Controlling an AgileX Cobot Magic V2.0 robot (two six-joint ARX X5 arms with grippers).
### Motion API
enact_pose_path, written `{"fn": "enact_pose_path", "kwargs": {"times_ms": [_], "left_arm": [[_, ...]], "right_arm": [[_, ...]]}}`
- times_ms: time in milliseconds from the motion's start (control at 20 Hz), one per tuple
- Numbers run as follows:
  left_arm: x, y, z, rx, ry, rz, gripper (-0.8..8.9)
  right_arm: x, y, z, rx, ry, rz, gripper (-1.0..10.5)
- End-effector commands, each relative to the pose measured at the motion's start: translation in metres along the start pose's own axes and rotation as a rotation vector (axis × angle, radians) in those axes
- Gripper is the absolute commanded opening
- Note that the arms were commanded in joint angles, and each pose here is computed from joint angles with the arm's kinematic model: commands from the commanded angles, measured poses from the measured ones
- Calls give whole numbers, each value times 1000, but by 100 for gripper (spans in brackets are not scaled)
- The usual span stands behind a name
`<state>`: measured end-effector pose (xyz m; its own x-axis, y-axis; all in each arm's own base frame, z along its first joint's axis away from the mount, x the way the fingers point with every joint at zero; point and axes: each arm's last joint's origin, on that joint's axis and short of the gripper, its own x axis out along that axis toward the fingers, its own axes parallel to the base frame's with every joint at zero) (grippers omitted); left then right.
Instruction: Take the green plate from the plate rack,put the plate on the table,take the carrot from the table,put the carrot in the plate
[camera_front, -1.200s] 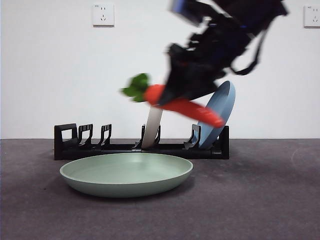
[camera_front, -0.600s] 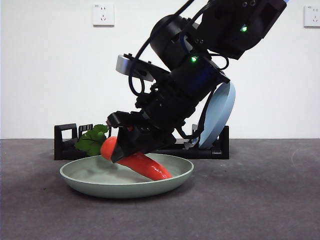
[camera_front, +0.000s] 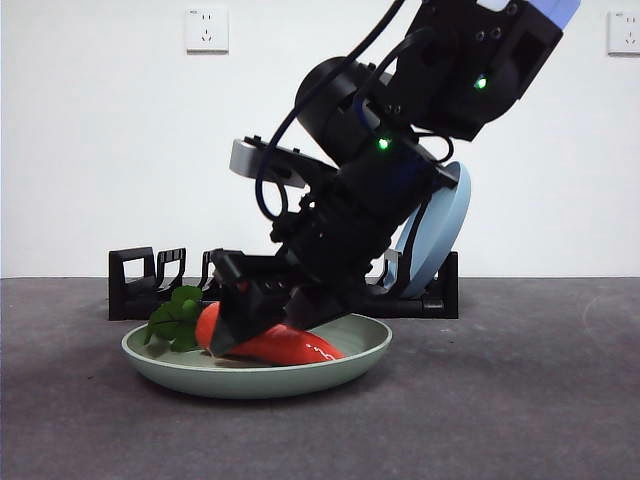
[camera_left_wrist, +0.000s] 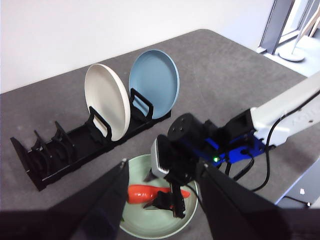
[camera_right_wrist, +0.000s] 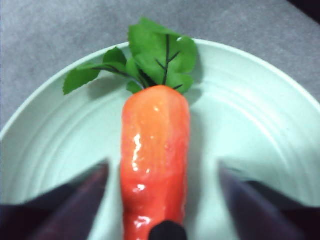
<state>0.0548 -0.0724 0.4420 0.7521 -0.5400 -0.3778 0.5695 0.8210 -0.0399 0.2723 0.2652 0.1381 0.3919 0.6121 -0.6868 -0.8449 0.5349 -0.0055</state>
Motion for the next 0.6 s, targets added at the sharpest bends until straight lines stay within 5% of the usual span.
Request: {"fn": "enact_pose_path", "kwargs": {"times_ms": [50, 300, 600], "left_arm": [[0, 0, 0, -7, -3, -1, 233], [0, 0, 0, 2, -2, -1, 233], [-1, 2, -8, 36, 73, 15, 220]], "right_arm": [[-20, 4, 15, -5, -61, -12, 451], [-99, 13, 41, 63, -85, -30, 445], [-213, 37, 19, 195, 89, -3, 438]]}}
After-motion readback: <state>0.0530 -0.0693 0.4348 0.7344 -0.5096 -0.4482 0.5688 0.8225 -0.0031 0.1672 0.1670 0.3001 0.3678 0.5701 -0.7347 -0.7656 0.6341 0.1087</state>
